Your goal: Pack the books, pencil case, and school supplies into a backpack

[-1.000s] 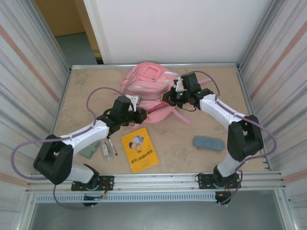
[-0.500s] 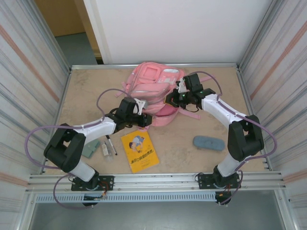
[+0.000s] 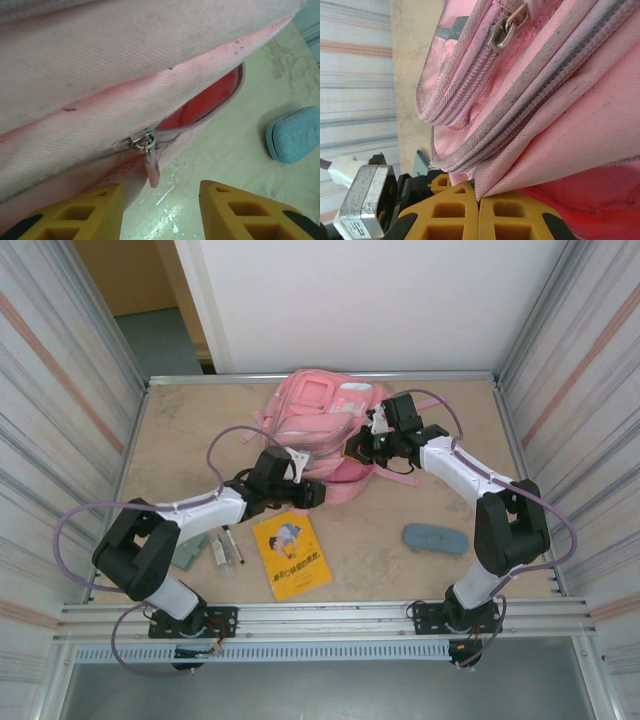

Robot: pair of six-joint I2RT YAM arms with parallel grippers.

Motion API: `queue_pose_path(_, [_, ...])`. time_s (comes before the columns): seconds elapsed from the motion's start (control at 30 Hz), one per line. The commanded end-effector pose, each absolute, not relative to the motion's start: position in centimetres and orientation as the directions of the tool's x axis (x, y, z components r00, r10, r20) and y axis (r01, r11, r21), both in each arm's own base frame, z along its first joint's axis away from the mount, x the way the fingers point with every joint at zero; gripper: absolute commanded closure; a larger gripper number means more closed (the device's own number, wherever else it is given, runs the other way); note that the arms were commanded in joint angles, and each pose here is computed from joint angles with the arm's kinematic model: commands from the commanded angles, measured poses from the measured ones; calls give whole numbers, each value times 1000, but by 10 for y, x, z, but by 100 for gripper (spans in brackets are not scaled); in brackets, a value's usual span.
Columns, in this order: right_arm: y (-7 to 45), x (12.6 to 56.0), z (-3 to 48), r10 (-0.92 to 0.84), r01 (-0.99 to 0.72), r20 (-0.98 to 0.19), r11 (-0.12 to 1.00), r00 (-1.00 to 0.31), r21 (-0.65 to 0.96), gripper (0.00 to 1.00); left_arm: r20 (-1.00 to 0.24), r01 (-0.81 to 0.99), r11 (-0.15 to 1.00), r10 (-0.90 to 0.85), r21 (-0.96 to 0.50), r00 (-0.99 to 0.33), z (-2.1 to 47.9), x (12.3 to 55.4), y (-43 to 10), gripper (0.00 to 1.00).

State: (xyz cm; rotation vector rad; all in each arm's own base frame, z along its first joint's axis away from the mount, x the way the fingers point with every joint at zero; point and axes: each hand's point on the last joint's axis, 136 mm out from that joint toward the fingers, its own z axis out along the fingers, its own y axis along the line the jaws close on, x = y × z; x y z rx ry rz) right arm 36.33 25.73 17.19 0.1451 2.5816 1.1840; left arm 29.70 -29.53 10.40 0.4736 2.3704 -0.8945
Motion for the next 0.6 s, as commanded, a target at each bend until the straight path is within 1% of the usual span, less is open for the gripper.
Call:
queue_pose_path(0.0, [269, 364, 195, 174, -122, -290, 624, -941, 772, 100, -619, 431, 777, 68, -459, -782, 106, 312, -289, 60])
queue_pose_path(0.1, [272, 362, 197, 166, -129, -290, 618, -942, 775, 100, -623, 385, 807, 27, -448, -781, 99, 321, -285, 67])
queue_pose_path(0.23, [276, 354, 198, 157, -137, -294, 620, -943, 772, 100, -614, 394, 787, 25, -474, -789, 96, 326, -296, 69])
queue_pose_path(0.3, [279, 352, 199, 151, -143, -295, 619, -943, 772, 100, -622, 413, 772, 30, -482, -782, 98, 325, -302, 72])
queue_pose_path(0.37, [280, 350, 197, 146, -142, -293, 624, -945, 769, 100, -635, 434, 755, 31, -491, -772, 101, 325, -306, 70])
queue_pose_path(0.43, [279, 348, 195, 147, -137, -289, 629, -946, 766, 100, -636, 444, 741, 30, -504, -771, 104, 325, -310, 64])
queue_pose_path(0.53, [278, 347, 193, 148, -134, -287, 630, -946, 765, 100, -640, 453, 726, 23, -517, -768, 110, 323, -312, 64])
queue_pose_path(0.57, [278, 347, 193, 147, -134, -287, 631, -947, 764, 100, -644, 457, 721, 19, -521, -764, 111, 322, -312, 66])
